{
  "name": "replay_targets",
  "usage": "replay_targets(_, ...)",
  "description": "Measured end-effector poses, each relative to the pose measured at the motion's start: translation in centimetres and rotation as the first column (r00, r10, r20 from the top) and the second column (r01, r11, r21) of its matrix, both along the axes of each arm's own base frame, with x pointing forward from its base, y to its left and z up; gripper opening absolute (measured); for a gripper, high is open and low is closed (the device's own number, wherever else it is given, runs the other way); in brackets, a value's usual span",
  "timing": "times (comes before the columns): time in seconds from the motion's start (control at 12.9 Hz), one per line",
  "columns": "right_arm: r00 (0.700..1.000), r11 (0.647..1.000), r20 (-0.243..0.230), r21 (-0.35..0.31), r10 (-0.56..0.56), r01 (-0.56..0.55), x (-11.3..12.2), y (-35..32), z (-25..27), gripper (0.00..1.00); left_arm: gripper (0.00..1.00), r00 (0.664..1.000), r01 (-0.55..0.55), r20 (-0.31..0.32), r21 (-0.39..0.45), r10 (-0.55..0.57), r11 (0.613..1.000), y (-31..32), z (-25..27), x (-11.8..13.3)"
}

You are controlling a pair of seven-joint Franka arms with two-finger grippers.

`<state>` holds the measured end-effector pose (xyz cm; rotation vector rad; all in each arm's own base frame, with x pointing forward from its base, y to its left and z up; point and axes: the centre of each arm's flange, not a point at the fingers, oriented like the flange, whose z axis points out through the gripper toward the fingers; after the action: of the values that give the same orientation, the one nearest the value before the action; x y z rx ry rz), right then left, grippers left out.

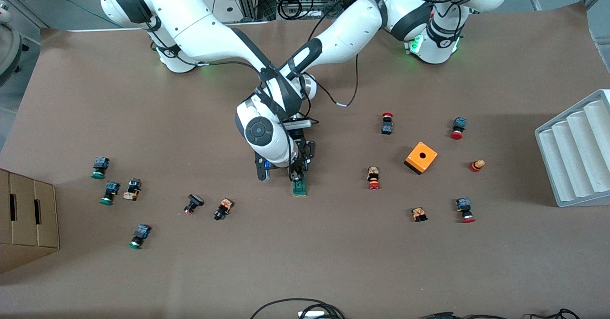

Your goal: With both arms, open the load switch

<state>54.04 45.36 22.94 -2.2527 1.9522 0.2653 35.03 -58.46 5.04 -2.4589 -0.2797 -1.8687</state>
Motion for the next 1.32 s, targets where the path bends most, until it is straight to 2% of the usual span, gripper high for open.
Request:
replay_targets(0.47,1.000,1.000,-0.001,-0.003,0.000,0.000,-0.2,0.0,-0.8,0.17,0.56,1.000,-0.002,-0.003,-0.003,0.002,1.000,0.0,0.1,0.0)
replay_targets(0.62,1.000,1.000,0.005,-0.003,-0.009,0.009,0.3,-0.4,-0.5,0.21,0.56,1.000,-0.003,-0.004,-0.003,0.003,1.000,0.0,0.1,0.1)
replay_targets(0.93,0.999,0.999,0.027,0.027,-0.026,0.026,3.9,-2.9,4.4,0.62,0.56,1.000,-0.002,-0.004,-0.003,0.002,1.000,0.0,0.1,0.1)
replay_targets(1.09,0.996,0.997,0.062,0.039,0.066,-0.069,4.6,-4.0,8.2,0.84,0.59,1.000,-0.011,-0.014,-0.015,0.010,1.000,-0.2,0.3,0.1)
replay_targets(1.17,0.987,0.989,0.076,0.038,0.139,-0.142,4.8,-4.8,10.1,0.95,0.68,1.000,-0.011,-0.025,-0.028,0.010,1.000,-0.5,0.6,0.2)
replay_targets(1.24,0.974,0.976,0.091,0.036,0.209,-0.213,5.2,-6.1,12.0,1.00,0.78,0.999,-0.009,-0.034,-0.033,0.008,0.999,-0.7,0.7,0.2)
replay_targets(1.32,0.960,0.964,0.105,0.036,0.259,-0.264,5.9,-7.8,13.9,1.00,0.92,0.999,-0.007,-0.042,-0.025,0.006,1.000,-0.8,0.7,0.0)
